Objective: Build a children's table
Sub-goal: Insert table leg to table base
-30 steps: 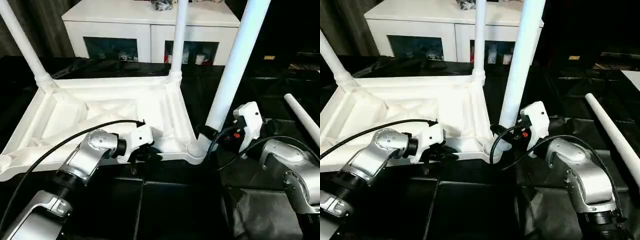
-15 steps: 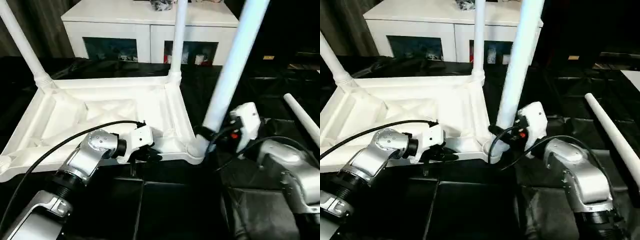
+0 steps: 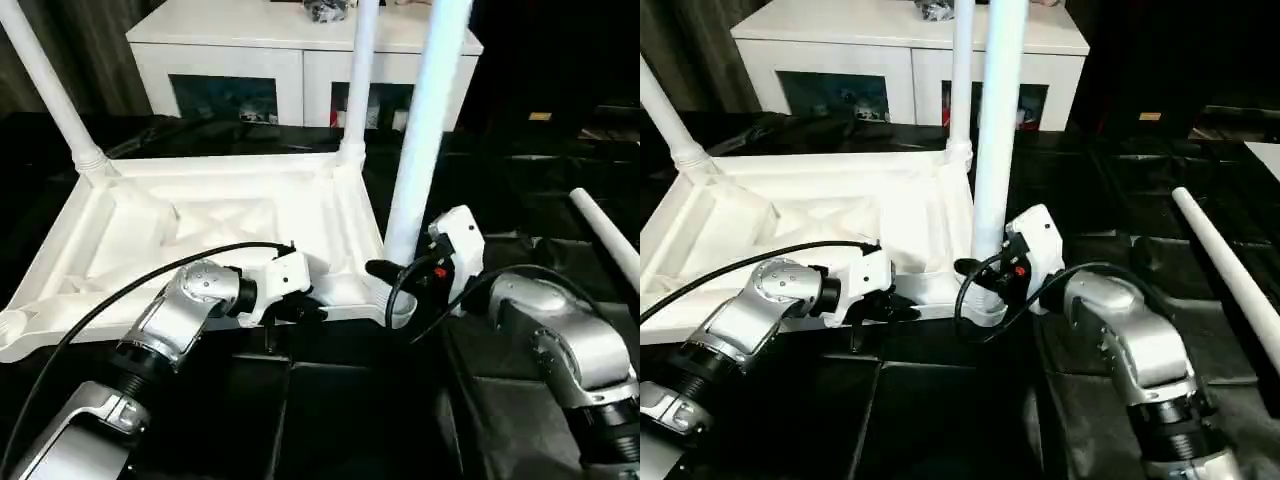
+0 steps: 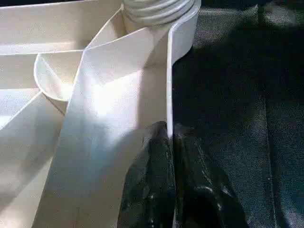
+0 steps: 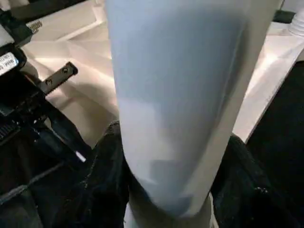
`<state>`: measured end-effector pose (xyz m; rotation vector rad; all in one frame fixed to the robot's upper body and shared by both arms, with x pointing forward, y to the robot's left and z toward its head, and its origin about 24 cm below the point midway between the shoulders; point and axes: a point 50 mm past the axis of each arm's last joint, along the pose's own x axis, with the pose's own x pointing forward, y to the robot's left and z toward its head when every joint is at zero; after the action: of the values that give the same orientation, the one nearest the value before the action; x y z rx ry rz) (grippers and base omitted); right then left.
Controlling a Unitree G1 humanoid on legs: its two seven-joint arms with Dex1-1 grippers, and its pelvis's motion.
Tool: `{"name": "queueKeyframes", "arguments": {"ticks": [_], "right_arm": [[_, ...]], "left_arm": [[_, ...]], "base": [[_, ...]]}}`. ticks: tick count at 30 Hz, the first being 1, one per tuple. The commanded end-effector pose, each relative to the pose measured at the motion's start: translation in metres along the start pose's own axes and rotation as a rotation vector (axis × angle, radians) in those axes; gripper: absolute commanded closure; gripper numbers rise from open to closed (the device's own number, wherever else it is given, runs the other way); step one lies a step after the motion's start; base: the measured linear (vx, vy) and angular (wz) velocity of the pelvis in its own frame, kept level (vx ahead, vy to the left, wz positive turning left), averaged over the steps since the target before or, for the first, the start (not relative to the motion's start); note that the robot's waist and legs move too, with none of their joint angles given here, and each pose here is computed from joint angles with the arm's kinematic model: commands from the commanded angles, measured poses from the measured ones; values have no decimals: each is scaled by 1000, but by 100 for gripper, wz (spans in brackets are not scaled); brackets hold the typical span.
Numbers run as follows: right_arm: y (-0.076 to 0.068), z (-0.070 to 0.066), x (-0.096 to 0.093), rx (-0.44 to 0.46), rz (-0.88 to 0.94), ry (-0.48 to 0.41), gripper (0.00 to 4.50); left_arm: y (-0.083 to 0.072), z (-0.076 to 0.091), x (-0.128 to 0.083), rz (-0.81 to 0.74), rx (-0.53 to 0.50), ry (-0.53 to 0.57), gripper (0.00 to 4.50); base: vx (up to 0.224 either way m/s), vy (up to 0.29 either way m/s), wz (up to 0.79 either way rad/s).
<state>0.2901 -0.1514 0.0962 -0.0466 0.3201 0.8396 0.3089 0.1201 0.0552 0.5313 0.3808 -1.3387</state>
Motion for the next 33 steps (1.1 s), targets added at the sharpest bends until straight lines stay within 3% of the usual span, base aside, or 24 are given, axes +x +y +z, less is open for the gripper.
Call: {"name": "queueKeyframes", "arguments": {"ticks": [1, 9, 15, 25, 33], "right_arm": [[-3, -3, -2, 0, 2, 31, 263], [-4, -3, -4, 25, 10, 36, 263], [-5, -5, 3, 138, 18, -31, 263], [-12, -23, -1, 217, -41, -92, 263], [-8, -42, -10, 272, -80, -151, 263]], "left_arm": [[-1, -2, 3, 4, -7, -6, 450], [0, -1, 3, -1, -3, -6, 450], [-1, 0, 3, -10, -3, -9, 450], [1, 3, 2, 7, -10, -23, 450], [3, 4, 2, 19, -15, -30, 450]], "base": [[0, 0, 0], [0, 0, 0], [0, 0, 0], [0, 0, 0], [0, 0, 0]]}}
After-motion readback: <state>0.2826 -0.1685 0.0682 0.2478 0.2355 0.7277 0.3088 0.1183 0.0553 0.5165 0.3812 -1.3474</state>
